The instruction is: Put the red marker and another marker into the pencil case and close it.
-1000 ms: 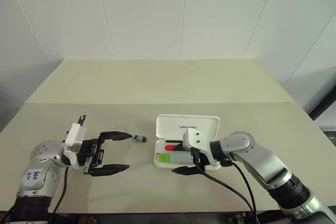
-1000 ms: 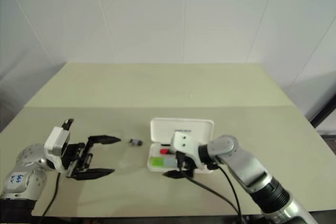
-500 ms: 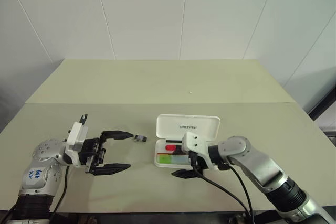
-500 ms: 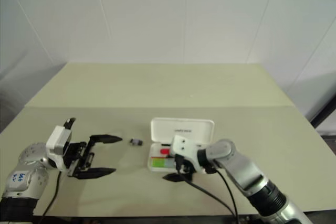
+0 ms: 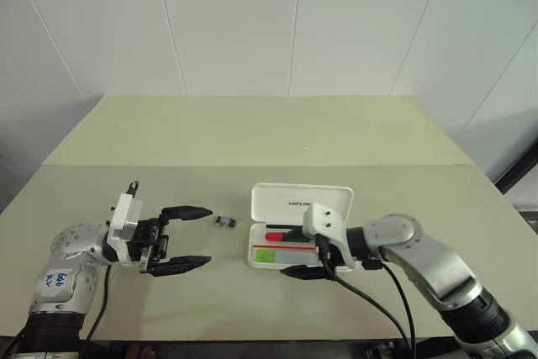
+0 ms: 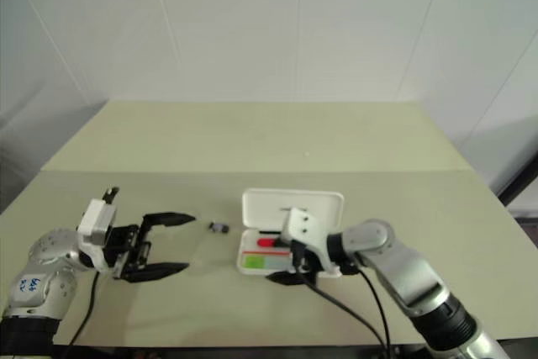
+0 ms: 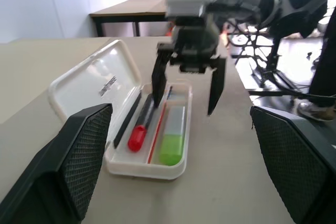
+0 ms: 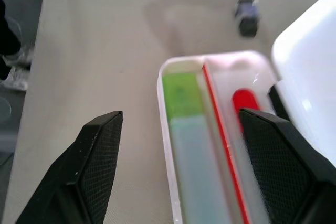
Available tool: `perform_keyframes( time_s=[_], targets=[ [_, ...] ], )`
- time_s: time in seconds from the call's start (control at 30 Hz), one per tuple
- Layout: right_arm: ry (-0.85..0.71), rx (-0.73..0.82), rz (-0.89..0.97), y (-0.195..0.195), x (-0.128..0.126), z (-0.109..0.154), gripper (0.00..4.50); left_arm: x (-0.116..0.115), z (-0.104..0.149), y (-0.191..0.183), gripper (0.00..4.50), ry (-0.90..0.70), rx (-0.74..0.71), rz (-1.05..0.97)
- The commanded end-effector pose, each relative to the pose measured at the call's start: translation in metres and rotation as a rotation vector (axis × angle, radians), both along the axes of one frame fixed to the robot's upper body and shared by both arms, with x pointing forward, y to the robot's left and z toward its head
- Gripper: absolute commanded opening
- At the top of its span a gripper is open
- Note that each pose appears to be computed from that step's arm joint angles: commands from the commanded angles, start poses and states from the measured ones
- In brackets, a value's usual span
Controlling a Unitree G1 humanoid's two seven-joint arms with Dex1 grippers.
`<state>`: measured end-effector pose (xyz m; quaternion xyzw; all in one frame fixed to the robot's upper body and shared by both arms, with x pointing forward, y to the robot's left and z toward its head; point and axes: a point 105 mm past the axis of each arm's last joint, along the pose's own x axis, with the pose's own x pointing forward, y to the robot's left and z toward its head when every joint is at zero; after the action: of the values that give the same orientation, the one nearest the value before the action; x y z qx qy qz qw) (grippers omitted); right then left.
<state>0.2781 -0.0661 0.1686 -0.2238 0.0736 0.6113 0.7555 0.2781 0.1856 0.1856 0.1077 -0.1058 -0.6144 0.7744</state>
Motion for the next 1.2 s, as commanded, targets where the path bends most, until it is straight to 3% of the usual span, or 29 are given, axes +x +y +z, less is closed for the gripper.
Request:
perform_keyframes(
  time_s=[0.03,0.2,0.4,0.5,0.8,1.2],
  targets=[
    [-0.048,0.058,0.048,-0.006,-0.011,0.018,4.48,0.012,-0.001,0.003,4.50,-0.012,0.002,0.137],
    [-0.045,0.101,0.066,-0.021,-0.019,0.027,4.48,0.030,-0.007,0.001,4.50,0.011,-0.008,0.333],
    [-0.087,0.111,-0.014,-0.037,-0.008,0.031,4.48,0.050,-0.021,0.007,4.50,0.076,0.031,0.559],
    [-0.096,0.123,-0.043,-0.040,-0.004,0.033,4.48,0.052,-0.033,0.008,4.50,0.096,0.088,0.579],
    [-0.114,0.132,-0.065,-0.045,-0.003,0.034,4.48,0.078,-0.052,-0.012,4.50,0.112,0.134,0.557],
    [-0.139,0.122,-0.119,-0.057,0.000,0.037,4.48,0.087,-0.038,-0.009,4.50,0.054,0.300,0.195]
  ],
)
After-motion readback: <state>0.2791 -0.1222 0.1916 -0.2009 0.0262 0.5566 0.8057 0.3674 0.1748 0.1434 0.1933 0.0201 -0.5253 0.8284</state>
